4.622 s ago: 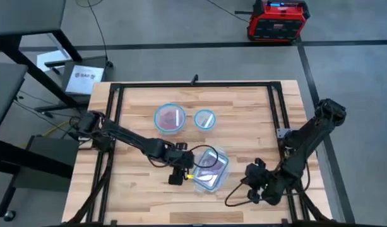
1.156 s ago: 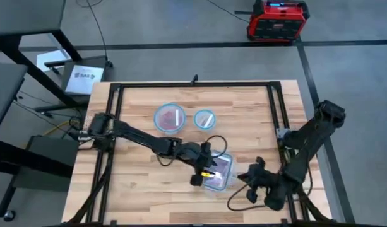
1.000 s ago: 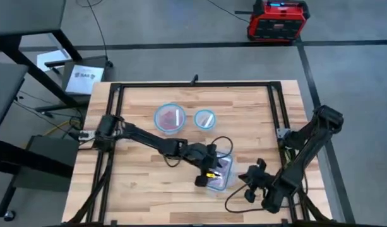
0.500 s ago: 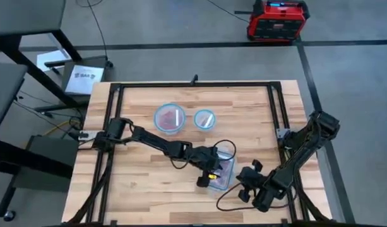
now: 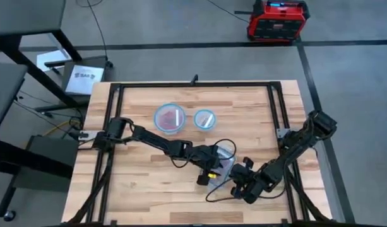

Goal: Sort candy
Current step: Close the center transparent bin with the lid

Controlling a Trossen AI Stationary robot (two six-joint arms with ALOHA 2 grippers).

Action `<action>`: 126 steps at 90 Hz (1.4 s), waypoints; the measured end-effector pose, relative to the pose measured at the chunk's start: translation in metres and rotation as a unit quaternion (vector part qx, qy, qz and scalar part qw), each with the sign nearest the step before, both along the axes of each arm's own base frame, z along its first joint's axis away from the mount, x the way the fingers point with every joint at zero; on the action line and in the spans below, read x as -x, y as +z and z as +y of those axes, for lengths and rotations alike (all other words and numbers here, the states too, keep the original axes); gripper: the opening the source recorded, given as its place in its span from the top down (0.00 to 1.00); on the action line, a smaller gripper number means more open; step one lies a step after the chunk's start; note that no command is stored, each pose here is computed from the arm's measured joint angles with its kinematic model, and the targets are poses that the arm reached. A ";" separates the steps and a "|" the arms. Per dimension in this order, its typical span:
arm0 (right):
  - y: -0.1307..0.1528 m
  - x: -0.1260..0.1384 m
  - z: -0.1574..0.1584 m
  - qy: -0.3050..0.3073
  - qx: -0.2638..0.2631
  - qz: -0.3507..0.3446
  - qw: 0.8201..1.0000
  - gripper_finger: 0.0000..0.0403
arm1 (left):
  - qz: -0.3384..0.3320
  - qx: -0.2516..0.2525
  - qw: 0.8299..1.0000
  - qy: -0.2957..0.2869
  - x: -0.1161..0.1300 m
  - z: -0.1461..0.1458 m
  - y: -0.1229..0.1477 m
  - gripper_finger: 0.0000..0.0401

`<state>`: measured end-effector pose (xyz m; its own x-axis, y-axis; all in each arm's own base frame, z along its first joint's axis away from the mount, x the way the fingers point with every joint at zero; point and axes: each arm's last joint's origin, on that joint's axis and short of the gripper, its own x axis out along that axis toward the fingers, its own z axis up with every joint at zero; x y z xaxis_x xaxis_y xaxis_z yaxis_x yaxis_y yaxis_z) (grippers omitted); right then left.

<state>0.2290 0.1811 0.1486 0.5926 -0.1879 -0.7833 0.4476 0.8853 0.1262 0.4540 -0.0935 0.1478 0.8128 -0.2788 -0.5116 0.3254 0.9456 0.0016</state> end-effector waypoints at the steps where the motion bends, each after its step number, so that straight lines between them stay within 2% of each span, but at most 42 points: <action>1: 0.000 -0.001 -0.001 0.001 0.001 0.000 1.000 1.00 | 0.000 0.000 1.000 0.000 0.000 0.000 0.000 0.59; 28: -0.001 -0.009 -0.010 -0.006 0.005 0.005 1.000 1.00 | 0.009 0.002 1.000 -0.015 0.004 0.008 -0.009 0.59; 80: 0.001 -0.033 -0.033 0.036 0.058 -0.011 0.998 1.00 | 0.014 0.002 0.998 -0.063 0.005 0.017 -0.011 0.59; 108: -0.014 -0.029 -0.043 0.018 0.044 -0.050 0.998 1.00 | 0.008 0.031 0.997 -0.073 0.000 0.015 -0.027 0.59; 126: -0.010 -0.023 -0.041 0.030 0.029 -0.027 0.999 1.00 | 0.010 0.042 0.997 -0.064 -0.001 0.016 -0.022 0.59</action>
